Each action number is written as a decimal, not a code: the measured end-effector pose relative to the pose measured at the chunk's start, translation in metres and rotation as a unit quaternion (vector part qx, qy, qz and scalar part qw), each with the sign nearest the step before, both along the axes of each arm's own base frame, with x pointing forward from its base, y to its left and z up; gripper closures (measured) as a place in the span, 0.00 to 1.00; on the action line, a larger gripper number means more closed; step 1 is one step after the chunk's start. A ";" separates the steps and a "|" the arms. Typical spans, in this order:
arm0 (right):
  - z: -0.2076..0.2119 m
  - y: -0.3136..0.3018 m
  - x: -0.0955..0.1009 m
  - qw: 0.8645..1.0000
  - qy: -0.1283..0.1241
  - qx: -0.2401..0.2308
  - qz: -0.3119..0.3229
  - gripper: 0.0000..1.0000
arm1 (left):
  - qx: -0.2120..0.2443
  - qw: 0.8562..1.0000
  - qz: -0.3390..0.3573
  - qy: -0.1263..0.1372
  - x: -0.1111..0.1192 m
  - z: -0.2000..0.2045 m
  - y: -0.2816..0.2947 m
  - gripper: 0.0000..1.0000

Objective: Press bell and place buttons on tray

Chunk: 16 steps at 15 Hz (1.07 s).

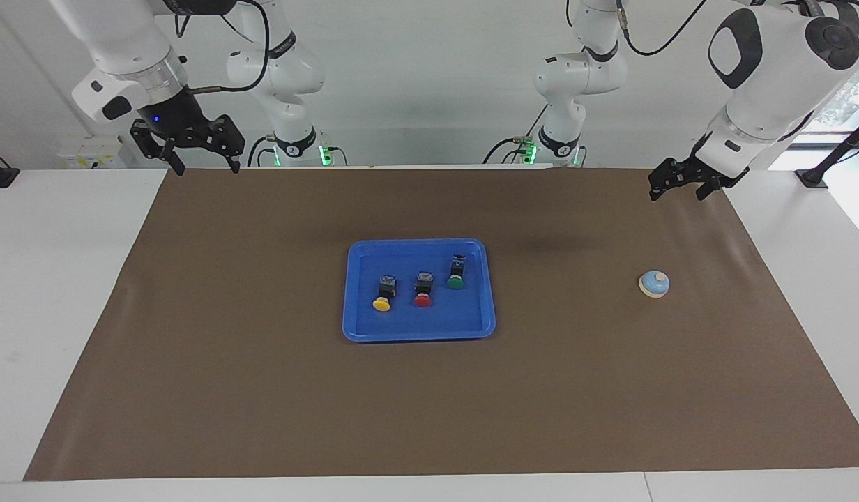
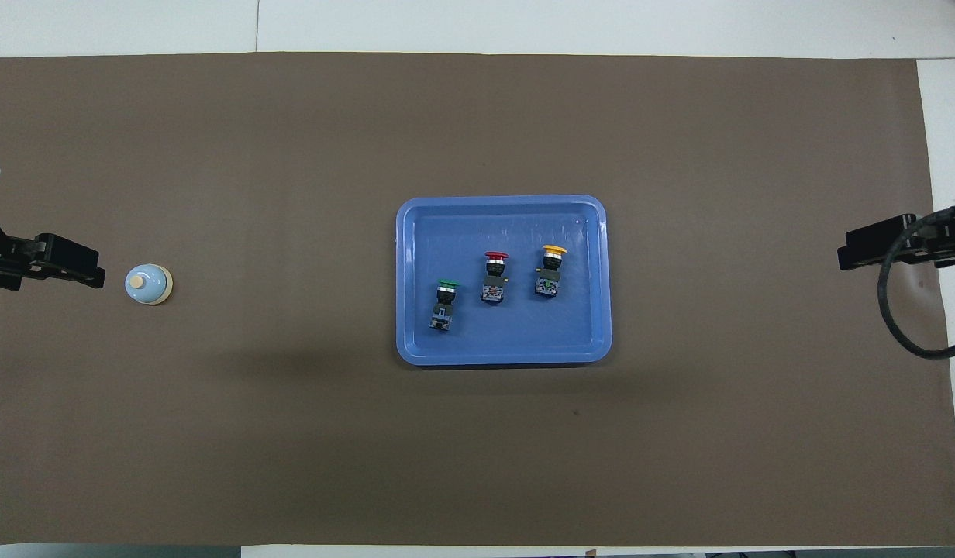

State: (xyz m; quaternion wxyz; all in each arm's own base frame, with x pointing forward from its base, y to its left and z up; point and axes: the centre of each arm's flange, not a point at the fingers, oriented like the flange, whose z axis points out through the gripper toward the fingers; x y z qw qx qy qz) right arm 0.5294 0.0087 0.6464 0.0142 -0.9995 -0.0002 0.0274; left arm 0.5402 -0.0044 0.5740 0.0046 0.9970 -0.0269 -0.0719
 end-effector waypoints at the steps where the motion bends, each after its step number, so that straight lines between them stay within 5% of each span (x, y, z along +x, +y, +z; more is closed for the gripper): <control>1: 0.000 0.000 0.000 1.000 0.000 0.000 0.000 0.00 | 0.000 1.000 0.001 -0.001 0.000 0.001 -0.001 0.00; 16: 0.000 0.000 0.000 1.000 0.000 0.000 0.000 0.00 | 0.001 1.000 -0.005 -0.028 0.003 0.016 -0.013 0.00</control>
